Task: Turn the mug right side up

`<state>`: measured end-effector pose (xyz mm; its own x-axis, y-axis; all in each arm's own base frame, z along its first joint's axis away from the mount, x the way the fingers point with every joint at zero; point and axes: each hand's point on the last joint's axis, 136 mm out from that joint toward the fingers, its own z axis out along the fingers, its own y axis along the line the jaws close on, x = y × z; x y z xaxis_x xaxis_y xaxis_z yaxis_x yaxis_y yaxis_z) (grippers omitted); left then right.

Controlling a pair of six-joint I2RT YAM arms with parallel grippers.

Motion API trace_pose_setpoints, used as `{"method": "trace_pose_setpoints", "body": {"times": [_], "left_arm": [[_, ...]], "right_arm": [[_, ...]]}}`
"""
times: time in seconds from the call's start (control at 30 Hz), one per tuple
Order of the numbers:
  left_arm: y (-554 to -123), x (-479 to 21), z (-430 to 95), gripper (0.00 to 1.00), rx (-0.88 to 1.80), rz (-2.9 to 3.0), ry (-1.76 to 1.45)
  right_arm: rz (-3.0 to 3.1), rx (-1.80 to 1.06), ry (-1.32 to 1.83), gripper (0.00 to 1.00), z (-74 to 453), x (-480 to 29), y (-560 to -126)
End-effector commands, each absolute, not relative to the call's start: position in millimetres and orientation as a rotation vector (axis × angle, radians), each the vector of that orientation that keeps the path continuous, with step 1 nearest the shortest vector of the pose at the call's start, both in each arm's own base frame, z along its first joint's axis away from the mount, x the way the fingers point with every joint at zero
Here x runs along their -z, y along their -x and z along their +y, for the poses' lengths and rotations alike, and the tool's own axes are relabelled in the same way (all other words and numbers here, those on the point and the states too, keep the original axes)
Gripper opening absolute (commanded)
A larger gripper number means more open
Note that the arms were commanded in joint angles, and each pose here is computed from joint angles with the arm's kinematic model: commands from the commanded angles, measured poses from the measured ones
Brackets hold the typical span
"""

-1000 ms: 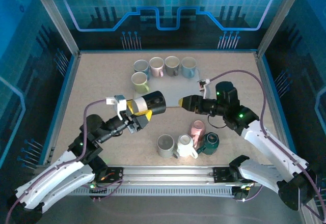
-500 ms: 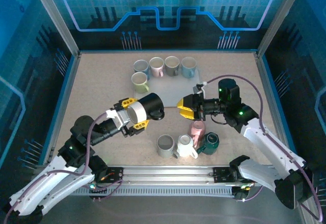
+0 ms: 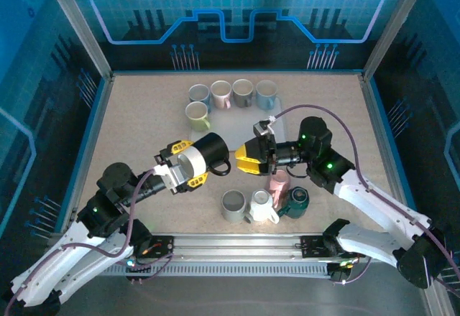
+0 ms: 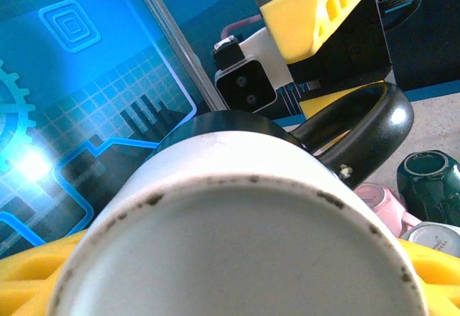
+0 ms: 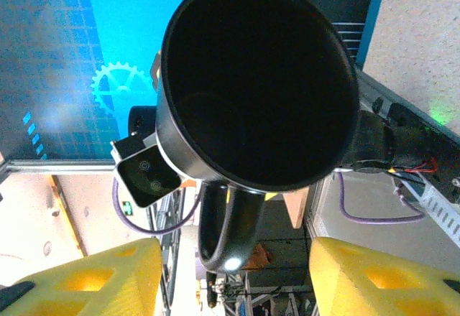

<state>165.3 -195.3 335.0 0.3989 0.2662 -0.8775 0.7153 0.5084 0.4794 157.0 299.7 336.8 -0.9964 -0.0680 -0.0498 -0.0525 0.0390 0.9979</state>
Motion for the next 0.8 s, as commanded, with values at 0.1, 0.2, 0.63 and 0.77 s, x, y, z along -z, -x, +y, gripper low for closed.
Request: {"method": "trace_pose_setpoints", "body": {"times": [0.1, 0.2, 0.63, 0.77], "left_arm": [[-155, -388, -186, 0.32, 0.323, 1.013, -0.972], [-155, -391, -185, 0.32, 0.328, 1.007, -0.959], [-153, -371, -194, 0.32, 0.355, 1.028, -1.023], [-156, -361, -193, 0.56, 0.343, 1.069, -1.040]], "right_arm": [[-2.215, 2.210, -0.198, 0.57, 319, -344, -153], [-2.217, 2.188, -0.180, 0.55, 327, -336, -153], [-2.167, 2.205, -0.148, 0.24, 345, -330, -158], [-2.164, 2.237, -0.140, 0.12, 340, -334, -162]]}}
